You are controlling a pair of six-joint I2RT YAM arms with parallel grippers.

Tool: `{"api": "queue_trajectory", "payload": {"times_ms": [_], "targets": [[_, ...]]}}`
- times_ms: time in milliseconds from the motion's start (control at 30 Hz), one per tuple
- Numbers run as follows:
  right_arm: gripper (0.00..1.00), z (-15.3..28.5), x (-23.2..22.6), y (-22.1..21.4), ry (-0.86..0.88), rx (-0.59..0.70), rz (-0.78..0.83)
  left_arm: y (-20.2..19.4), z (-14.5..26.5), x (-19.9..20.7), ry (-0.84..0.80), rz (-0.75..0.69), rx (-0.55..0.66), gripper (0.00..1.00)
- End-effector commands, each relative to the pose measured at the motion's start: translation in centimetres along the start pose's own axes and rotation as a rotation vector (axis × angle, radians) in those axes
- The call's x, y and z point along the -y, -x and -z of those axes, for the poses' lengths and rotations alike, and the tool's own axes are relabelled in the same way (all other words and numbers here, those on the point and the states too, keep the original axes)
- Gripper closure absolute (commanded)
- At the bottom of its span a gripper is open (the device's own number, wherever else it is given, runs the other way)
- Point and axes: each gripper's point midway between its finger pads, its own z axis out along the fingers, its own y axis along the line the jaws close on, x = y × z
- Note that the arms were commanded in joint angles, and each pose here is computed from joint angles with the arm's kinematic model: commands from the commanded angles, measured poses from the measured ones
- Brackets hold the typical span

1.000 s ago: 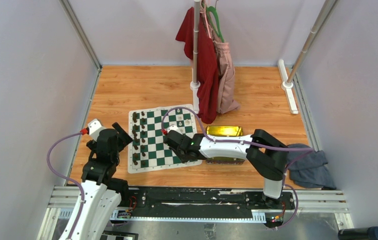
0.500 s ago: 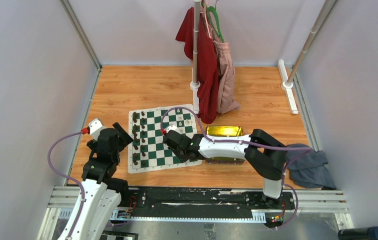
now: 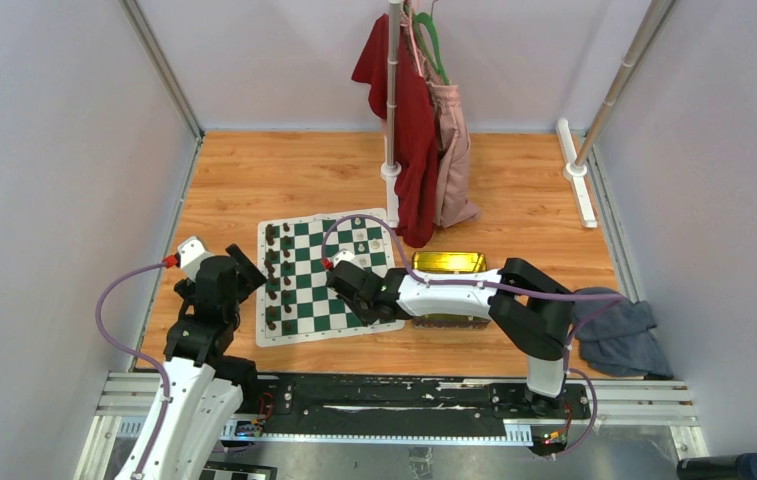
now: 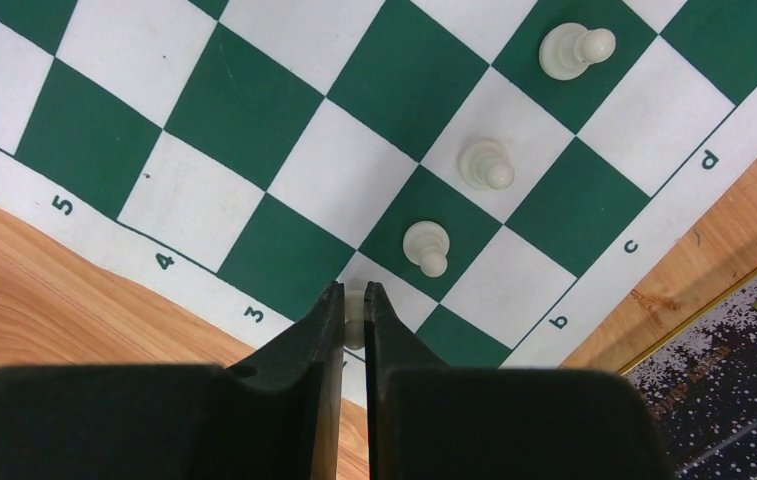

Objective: Set up the chess pieces on the board
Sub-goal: Place the chess piece on the chessboard.

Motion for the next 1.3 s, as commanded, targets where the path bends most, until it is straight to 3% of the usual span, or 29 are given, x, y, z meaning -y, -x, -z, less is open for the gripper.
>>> {"api": "queue_trajectory", "payload": {"times_ms": [0, 767, 900, 1033, 1133, 1267], "targets": [[1.0, -0.28, 0.14, -1.01, -0.014, -0.02, 0.021, -0.08, -0.33, 0.12, -0.004, -0.014, 0.007, 0.0], [1.0, -0.2, 0.79, -1.71, -0.031, -0.028, 0.014, -0.16, -0.38, 0.08, -0.003, -0.018, 0.007, 0.0], [0.92, -0.24, 0.64, -1.85, -0.023, -0.035, 0.016, -0.13, -0.37, 0.1, -0.004, -0.017, 0.007, 0.0], [0.73, -0.2, 0.69, -1.78, -0.024, -0.033, 0.015, -0.14, -0.36, 0.08, -0.003, -0.018, 0.006, 0.0], [0.66, 0.04, 0.69, -1.49, -0.024, -0.024, 0.018, -0.15, -0.36, 0.07, -0.003, -0.018, 0.006, 0.0], [0.65, 0.3, 0.72, -1.14, -0.024, -0.015, 0.022, -0.12, -0.34, 0.06, -0.002, -0.018, 0.006, 0.0]]}}
